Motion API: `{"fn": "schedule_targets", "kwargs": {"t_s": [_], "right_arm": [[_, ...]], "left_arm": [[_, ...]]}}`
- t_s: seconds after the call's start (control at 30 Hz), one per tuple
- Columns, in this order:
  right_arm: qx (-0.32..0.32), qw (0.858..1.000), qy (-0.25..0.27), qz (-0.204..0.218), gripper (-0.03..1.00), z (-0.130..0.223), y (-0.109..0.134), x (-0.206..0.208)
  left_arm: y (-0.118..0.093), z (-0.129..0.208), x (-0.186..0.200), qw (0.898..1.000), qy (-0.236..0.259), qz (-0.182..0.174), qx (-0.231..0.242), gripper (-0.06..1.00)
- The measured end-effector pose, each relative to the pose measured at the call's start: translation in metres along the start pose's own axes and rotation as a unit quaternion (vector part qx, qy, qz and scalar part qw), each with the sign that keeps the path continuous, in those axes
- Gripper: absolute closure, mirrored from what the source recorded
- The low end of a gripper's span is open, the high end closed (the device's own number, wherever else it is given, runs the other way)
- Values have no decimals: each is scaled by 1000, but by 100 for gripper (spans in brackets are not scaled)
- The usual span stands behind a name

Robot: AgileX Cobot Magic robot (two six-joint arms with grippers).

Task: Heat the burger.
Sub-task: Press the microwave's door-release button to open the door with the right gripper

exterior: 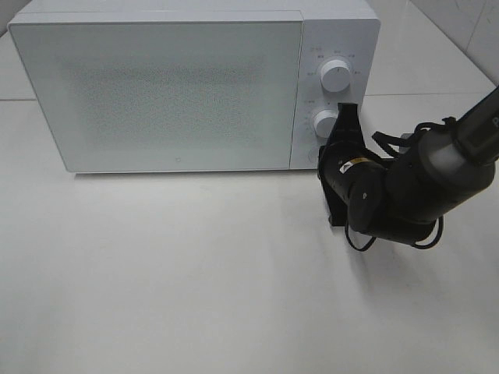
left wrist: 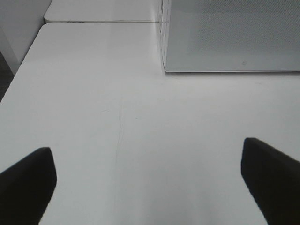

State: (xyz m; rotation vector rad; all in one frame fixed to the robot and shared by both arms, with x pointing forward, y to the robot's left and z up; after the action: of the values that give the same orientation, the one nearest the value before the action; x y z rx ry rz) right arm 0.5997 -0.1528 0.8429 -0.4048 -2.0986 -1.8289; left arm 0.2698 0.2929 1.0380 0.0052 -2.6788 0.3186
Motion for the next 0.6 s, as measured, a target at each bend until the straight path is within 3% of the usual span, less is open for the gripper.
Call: {"fn": "schedule_targets", "kwargs": {"t_s": [0.6], "right_arm": [[-2,1000,4,15,96,6,-7,-15]], "left_arm": [[0,0,0,1000,0,0,0,-5]]}}
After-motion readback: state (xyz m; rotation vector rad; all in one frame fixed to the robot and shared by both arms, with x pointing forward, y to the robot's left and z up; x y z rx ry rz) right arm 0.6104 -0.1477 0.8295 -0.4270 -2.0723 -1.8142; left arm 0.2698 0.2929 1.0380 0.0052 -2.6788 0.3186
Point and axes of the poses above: a point on each arm's last joint axis where the gripper is mounted, x pointing back along that axis away from the gripper, y along the wrist's bending axis when the last joint is at zero, z = x × y, the point moved 4 cm from there along -x, pointing out along that axis toward the gripper, and after that the axes turned 12 degrees about x, right-handed, at the moved point
